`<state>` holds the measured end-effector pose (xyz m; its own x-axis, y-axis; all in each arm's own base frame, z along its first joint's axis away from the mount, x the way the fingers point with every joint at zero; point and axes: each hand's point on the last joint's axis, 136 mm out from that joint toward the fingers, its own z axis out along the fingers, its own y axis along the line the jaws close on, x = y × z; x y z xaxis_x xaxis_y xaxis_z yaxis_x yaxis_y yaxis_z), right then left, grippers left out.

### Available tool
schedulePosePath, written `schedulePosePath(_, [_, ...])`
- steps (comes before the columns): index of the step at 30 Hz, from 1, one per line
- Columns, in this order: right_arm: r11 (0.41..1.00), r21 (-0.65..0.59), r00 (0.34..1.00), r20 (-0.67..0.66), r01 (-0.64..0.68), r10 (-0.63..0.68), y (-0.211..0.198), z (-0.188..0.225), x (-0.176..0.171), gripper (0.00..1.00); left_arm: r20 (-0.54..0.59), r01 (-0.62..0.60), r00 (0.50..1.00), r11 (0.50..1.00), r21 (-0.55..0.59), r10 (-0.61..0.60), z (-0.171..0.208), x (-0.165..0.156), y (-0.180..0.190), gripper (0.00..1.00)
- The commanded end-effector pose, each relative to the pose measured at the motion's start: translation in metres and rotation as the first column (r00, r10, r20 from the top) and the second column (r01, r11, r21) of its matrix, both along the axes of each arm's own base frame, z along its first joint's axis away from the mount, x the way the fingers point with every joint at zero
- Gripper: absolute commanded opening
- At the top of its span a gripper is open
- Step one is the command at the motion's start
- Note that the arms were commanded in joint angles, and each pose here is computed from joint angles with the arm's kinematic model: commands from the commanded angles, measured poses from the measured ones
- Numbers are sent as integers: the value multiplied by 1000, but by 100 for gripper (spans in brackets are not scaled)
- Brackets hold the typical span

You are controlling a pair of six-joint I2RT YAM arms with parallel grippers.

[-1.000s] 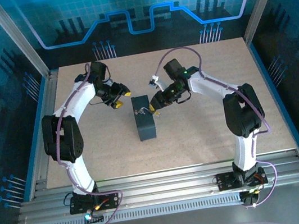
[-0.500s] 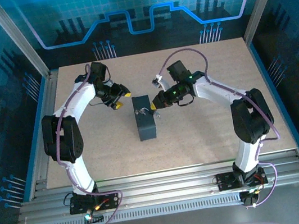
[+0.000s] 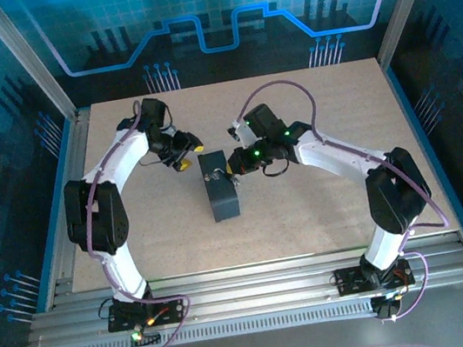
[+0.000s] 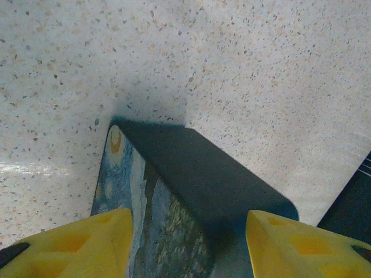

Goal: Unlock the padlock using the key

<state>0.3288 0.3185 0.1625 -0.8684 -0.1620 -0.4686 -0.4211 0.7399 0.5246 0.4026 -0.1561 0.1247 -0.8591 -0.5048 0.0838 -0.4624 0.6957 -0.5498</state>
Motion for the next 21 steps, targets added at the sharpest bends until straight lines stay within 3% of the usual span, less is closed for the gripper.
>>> schedulePosePath(1, [992,-11,989,74,127,-126,-1,17,18,0,15,-12,1000,1000,-17,13,10,-7,-2,55])
schedulePosePath(10, [945,10,944,48,328,-328,-3,10,33,0,5,-7,1000,1000,-21,7,5,-11,-7,55])
schedulePosePath(21, [914,-87,915,120,396,-385,-9,11,42,0,-6,-21,1000,999,-25,21,1,-13,-9,55])
